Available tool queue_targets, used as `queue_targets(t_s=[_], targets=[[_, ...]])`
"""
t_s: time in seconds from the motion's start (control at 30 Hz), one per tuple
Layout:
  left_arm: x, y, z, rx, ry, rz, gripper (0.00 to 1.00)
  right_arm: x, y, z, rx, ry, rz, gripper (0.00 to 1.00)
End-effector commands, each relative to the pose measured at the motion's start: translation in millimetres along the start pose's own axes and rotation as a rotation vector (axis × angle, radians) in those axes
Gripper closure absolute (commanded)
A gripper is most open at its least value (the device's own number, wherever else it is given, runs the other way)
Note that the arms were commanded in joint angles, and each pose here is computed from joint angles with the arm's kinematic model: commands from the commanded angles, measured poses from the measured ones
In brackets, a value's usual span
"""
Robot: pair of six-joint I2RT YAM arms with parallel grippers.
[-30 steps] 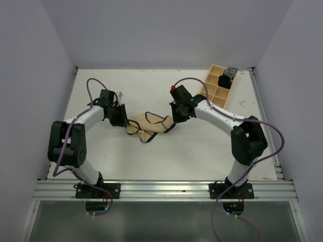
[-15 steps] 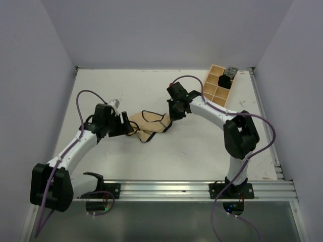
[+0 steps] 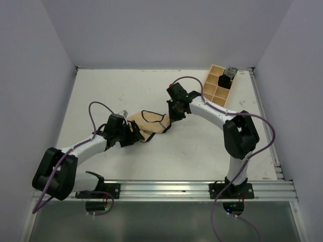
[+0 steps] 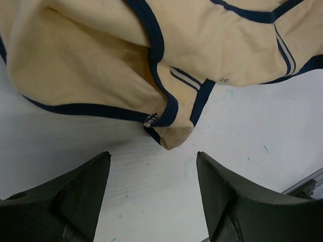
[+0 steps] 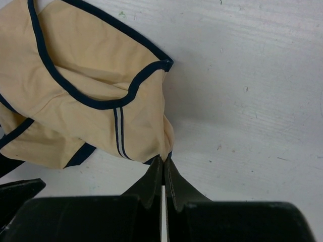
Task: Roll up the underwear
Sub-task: Flatten the underwear
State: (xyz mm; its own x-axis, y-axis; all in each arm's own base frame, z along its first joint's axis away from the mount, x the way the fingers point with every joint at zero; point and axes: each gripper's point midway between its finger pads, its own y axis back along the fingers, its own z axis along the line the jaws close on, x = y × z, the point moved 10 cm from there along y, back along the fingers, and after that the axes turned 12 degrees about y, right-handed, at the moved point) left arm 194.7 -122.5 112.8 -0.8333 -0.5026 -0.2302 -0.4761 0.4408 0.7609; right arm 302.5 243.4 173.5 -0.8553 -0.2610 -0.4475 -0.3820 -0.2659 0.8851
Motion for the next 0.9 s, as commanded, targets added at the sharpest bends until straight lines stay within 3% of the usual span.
queue_targets(t_s=[0.0,0.27,0.4,0.43,0.57,0.63,0.77,0.87], targets=[[-11.4,-8.6,-18.4,0.084,0.007,-0.068,0.27,-3.2,10.0,0.0,-0.014,-0.017,-0.033,1.0],[-10.6,-22.8,-18.3,0.073,0.03,-0.057,0.35,-3.9,17.4,2.1,-0.039,-0.027,-0.046,1.0],[-12.8,-26.0,-23.2,0.093,0.027,-0.045,0.55,-4.4,18.9,2.4,-0.039,-0.036,-0.054,1.0],[-15.4,-26.7,-26.5,0.097,0.017,-0.043,0.67,-5.3,19.5,2.6,-0.04,-0.036,-0.057,1.0],[-27.6,-14.5,-44.4,0.068,-0.042,-0.025,0.98,-12.1,27.8,0.3,-0.026,-0.032,-0.063,1.0],[-34.2,6.5,-52.6,0.017,-0.086,-0.015,1.0,-28.2,42.7,-10.3,0.022,-0.055,-0.102,1.0],[-90.3,76.1,-89.0,0.127,-0.109,-0.146,1.0,-52.5,86.0,-41.5,0.054,-0.174,-0.161,1.0],[-107.0,87.8,-84.1,0.062,-0.077,-0.1,1.0,-62.0,108.4,-52.6,0.033,-0.24,-0.222,1.0]])
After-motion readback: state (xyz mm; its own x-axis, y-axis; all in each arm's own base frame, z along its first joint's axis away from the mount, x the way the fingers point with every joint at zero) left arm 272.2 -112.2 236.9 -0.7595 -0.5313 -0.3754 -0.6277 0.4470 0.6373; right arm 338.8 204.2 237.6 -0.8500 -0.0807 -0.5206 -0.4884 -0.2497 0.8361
